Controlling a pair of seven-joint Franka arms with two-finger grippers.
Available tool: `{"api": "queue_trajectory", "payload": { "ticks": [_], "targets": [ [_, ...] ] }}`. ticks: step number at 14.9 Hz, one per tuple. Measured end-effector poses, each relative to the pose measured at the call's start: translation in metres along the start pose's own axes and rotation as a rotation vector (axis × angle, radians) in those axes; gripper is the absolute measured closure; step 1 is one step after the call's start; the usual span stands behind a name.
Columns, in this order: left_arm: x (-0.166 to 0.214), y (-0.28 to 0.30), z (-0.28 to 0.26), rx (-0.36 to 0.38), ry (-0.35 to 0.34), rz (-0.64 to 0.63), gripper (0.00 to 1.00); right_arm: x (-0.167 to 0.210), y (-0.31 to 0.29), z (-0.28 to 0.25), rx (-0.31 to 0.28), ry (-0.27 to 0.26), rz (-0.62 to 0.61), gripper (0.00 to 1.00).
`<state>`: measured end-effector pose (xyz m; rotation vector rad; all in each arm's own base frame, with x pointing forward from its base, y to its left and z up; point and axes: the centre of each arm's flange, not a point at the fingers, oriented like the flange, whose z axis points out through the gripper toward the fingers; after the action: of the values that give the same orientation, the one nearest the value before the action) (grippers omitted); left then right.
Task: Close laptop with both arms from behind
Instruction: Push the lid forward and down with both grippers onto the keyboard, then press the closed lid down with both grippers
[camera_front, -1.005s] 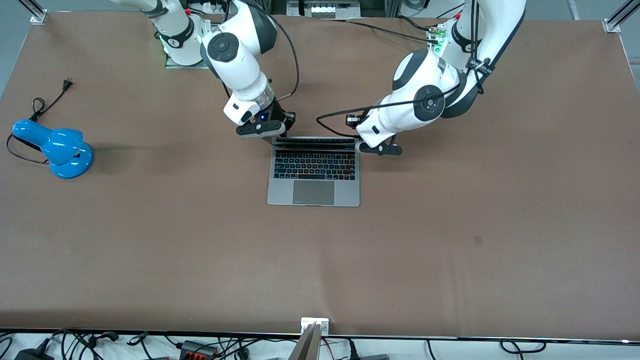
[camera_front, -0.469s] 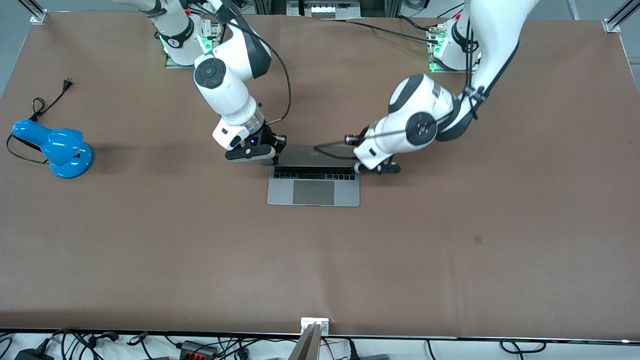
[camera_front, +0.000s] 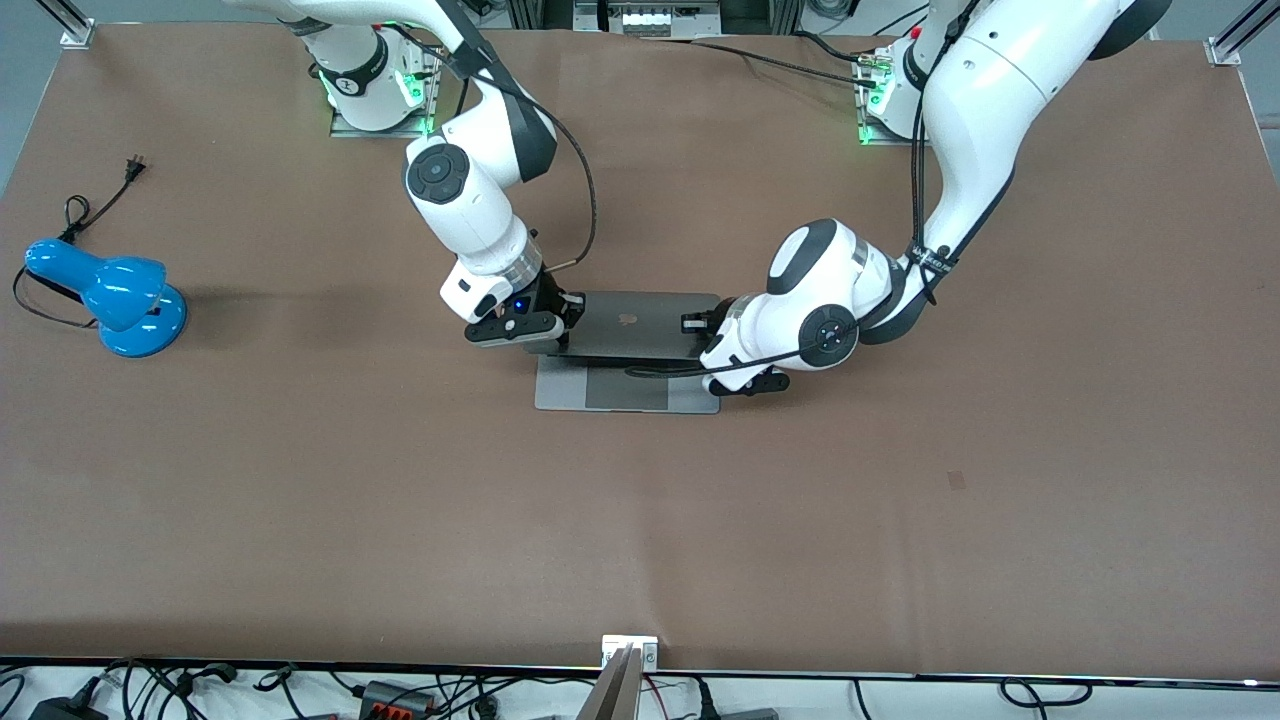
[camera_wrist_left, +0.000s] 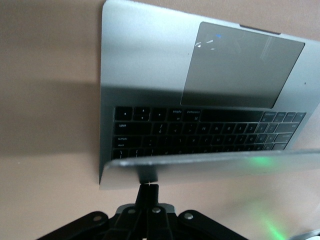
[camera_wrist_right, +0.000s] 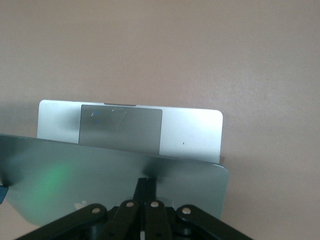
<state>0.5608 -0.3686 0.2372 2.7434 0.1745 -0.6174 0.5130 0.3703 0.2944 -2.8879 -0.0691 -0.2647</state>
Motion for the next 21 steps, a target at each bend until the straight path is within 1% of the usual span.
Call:
{"api": "queue_trajectory", "payload": {
  "ticks": [4,7,11,16,21],
  "targets": [
    [0.012,-0.002,0.004,0.002,0.000,-0.004,0.99,0.002,0.002,0.016,0.008,0.036,0.002,0.99],
    [0.020,-0.003,0.015,0.021,0.002,0.003,0.99,0.001,0.006,0.033,0.004,0.042,0.004,0.99],
    [0.033,-0.008,0.032,0.023,-0.013,-0.010,0.99,-0.001,0.007,0.058,0.007,0.066,0.000,0.99],
    [0.039,-0.007,0.057,0.054,-0.020,-0.012,0.99,-0.005,0.010,0.078,-0.002,0.062,-0.002,0.99],
    [0.040,-0.005,0.057,0.065,-0.019,-0.012,0.99,-0.014,0.014,0.103,-0.002,0.081,-0.009,0.99]
  ]
}}
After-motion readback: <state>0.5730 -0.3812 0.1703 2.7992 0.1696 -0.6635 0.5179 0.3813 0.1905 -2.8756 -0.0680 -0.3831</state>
